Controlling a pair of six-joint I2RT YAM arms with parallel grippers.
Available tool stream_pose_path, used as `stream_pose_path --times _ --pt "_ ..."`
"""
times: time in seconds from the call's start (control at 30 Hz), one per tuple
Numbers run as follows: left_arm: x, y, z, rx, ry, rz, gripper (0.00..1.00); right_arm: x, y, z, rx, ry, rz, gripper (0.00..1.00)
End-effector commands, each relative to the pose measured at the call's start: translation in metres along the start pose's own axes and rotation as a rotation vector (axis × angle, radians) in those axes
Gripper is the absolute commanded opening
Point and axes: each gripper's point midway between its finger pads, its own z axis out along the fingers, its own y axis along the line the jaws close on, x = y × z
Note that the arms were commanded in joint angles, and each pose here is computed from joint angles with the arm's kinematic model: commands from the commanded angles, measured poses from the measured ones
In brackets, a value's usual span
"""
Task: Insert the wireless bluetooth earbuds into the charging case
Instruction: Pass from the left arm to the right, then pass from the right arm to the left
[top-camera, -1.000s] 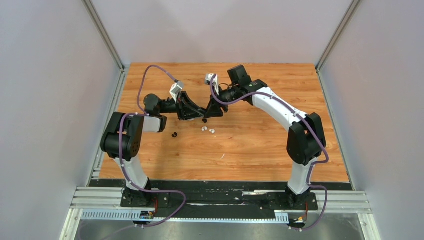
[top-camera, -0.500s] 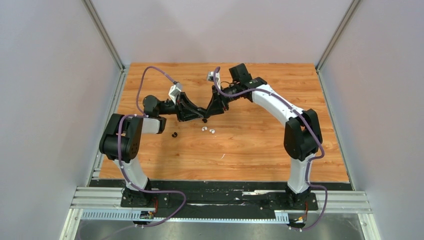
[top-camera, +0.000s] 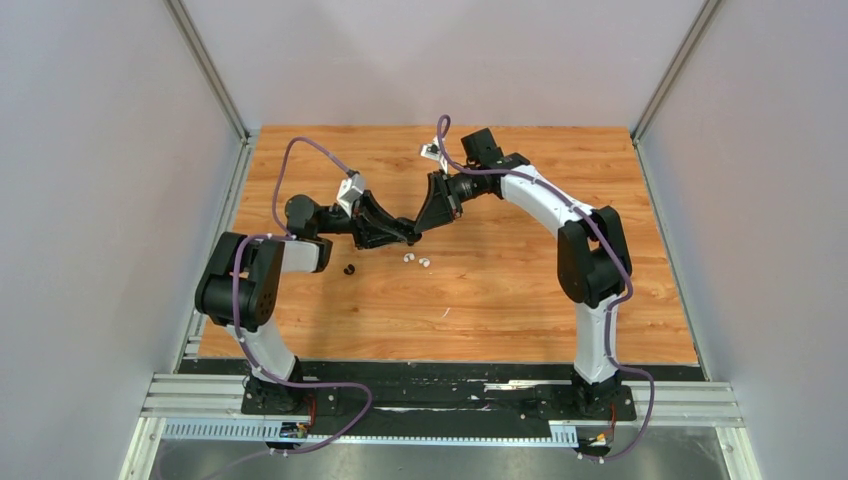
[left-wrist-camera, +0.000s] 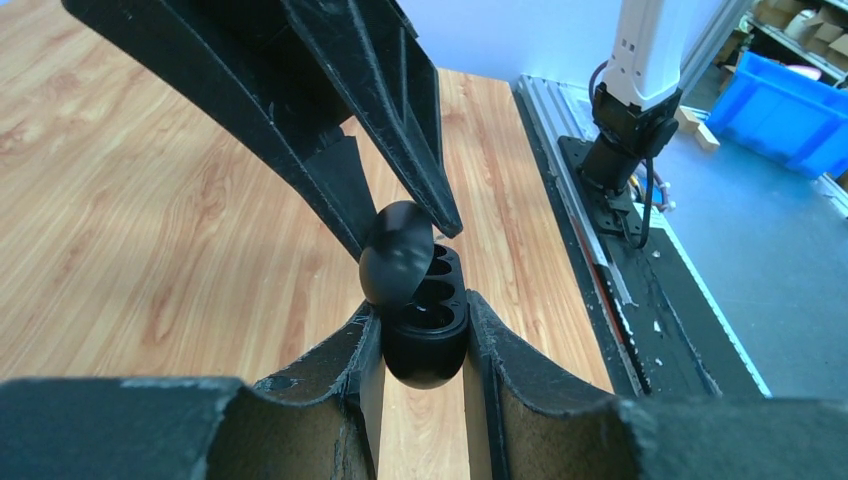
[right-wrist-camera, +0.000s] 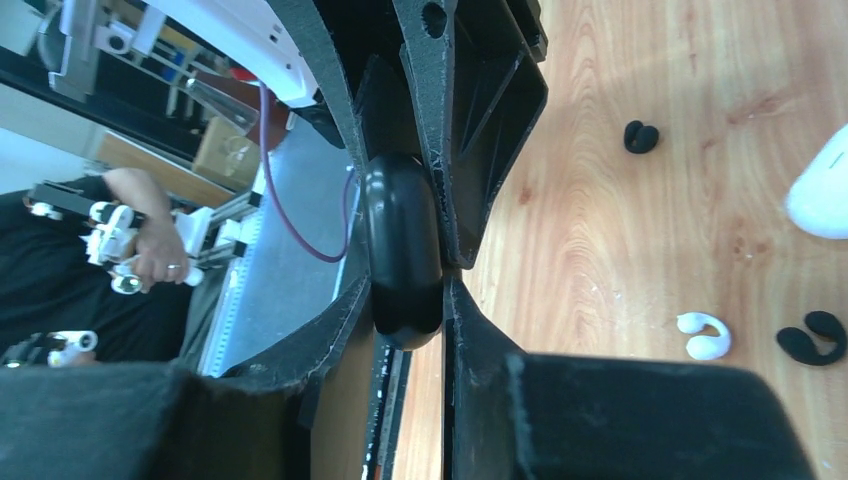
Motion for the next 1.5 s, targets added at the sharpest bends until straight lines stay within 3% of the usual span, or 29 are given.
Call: stream_pose_path --times 0.0,0.1,0.23,0.37,0.4,0.53,0.7,0.83,0.87,0.9,0.93,0.97,1.0,1.03,1.07,1.23,1.33,1.47 --pt "-0.005 -0.011 -0.002 0.033 0.007 0.157 0.15 -0.016 0.019 -0.008 -0.098 -0.030 0.033 0.00" --pt "-0.011 -0.006 -0.003 -0.011 -0.018 0.165 0.51 -0.015 0.013 -0.008 -0.050 -0.026 0.024 0.00" --pt "-0.030 -0.001 -0.007 -0.071 -0.044 0.196 0.75 -0.014 0.005 -0.009 0.021 -0.022 -0.006 0.00" --pt "-0.055 0.000 -0.017 -0.116 -0.040 0.213 0.85 -0.013 -0.004 -0.012 0.102 -0.015 -0.044 0.00" --pt "-0.061 -0.004 -0.020 -0.113 -0.048 0.155 0.86 -0.013 -0.005 -0.013 0.115 -0.014 -0.055 0.00" --pt "-0.095 0.004 -0.041 -0.158 -0.044 0.225 0.87 -0.012 -0.011 -0.015 0.159 -0.008 -0.078 0.00" --pt "-0.119 0.019 -0.040 -0.177 -0.048 0.289 0.78 -0.014 -0.016 -0.015 0.190 -0.010 -0.025 0.00" --pt "-0.132 0.046 -0.039 -0.196 -0.031 0.378 0.72 -0.014 -0.006 -0.014 0.154 -0.016 0.028 0.00" --pt "-0.128 0.061 -0.041 -0.230 -0.025 0.315 0.71 -0.014 -0.005 -0.014 0.153 -0.016 0.032 0.00" --pt "-0.147 0.073 -0.041 -0.253 -0.015 0.399 0.71 -0.014 -0.004 -0.015 0.158 -0.014 0.035 0.00" --pt "-0.154 0.095 -0.044 -0.334 0.011 0.292 0.71 -0.014 -0.004 -0.015 0.165 -0.013 0.034 0.00" --pt "-0.161 0.115 -0.048 -0.389 0.078 0.434 0.71 -0.015 -0.005 -0.016 0.175 -0.012 0.033 0.00" --pt "-0.154 0.137 -0.050 -0.502 0.188 0.350 0.71 -0.015 -0.007 -0.018 0.192 -0.012 0.034 0.00" --pt "-0.155 0.147 -0.051 -0.514 0.284 0.504 0.71 -0.018 -0.008 -0.019 0.208 -0.014 0.031 0.00" --pt "-0.157 0.152 -0.050 -0.542 0.338 0.518 0.71 -0.020 -0.011 -0.021 0.229 -0.016 0.031 0.00" --pt "-0.173 0.129 -0.048 -0.558 0.325 0.508 0.72 -0.040 -0.022 -0.034 0.356 -0.036 -0.029 0.00" --pt "-0.151 0.107 -0.050 -0.504 0.379 0.479 0.70 -0.051 -0.032 -0.045 0.425 -0.042 -0.097 0.00" --pt "-0.136 0.099 -0.053 -0.434 0.446 0.557 0.69 -0.057 -0.043 -0.057 0.456 0.013 -0.170 0.00"
